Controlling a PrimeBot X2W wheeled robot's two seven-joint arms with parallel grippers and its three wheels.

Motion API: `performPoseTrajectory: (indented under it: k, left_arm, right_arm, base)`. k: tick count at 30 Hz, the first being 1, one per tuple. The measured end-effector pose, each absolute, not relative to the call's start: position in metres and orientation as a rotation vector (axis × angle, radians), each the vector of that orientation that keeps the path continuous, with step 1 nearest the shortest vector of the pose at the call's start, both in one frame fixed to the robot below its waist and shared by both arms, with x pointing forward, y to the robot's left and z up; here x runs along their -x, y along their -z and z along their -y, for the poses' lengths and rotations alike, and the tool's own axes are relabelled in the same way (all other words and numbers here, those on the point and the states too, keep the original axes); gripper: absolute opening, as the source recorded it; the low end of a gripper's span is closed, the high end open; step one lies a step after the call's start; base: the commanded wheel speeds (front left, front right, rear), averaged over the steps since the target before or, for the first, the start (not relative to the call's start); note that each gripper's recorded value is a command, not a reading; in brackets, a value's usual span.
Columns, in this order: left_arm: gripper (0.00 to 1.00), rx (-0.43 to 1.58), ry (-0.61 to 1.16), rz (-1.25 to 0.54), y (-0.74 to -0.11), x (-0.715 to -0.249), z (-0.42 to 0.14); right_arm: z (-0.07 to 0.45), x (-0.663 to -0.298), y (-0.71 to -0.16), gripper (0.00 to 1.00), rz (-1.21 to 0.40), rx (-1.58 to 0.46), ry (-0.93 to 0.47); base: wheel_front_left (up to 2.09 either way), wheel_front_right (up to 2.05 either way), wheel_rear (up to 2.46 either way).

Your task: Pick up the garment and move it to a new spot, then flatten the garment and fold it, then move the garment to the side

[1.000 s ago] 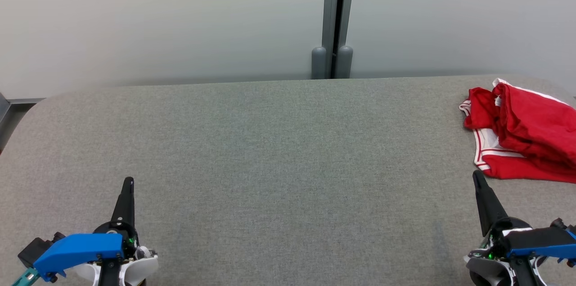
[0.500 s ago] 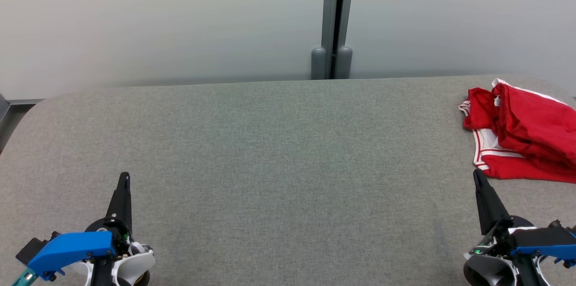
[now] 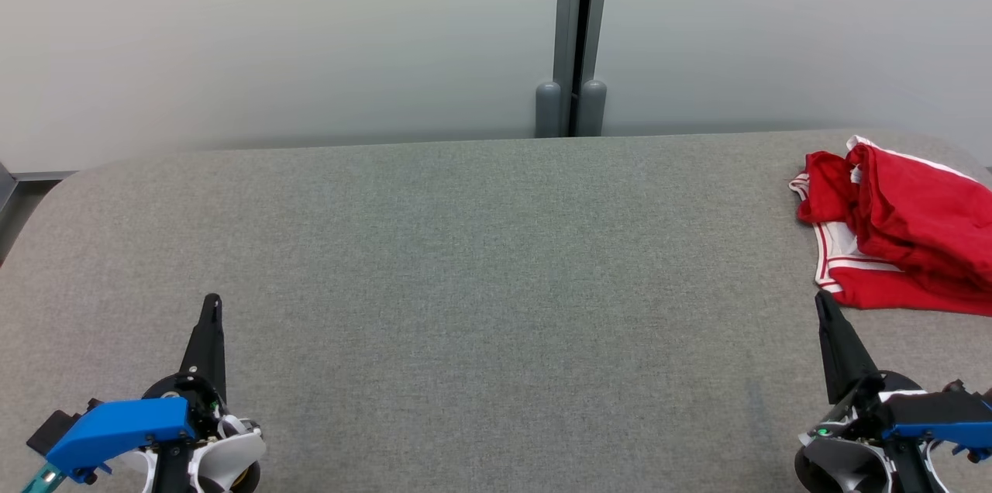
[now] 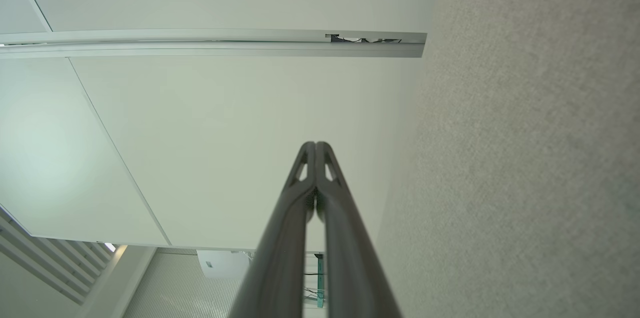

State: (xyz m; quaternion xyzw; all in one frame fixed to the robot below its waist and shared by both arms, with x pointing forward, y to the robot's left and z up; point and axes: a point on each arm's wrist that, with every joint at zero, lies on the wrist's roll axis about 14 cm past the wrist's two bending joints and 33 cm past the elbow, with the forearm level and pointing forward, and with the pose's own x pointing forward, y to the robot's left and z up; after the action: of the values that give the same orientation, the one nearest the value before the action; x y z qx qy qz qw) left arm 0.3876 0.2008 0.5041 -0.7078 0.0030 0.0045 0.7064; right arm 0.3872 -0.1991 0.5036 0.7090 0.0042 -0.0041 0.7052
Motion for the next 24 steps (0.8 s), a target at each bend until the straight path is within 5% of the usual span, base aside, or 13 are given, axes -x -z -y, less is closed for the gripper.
performPoseTrajectory:
  k: [24]
  left_arm:
    - [0.0,1.573,-0.01,-0.007,-0.5041,-0.3876,-0.2008]
  right_arm:
    - [0.1991,-0.3875,-0.504,0.0,-0.009,-1.576,0.008]
  base:
    - [0.0,0.0,0.0]
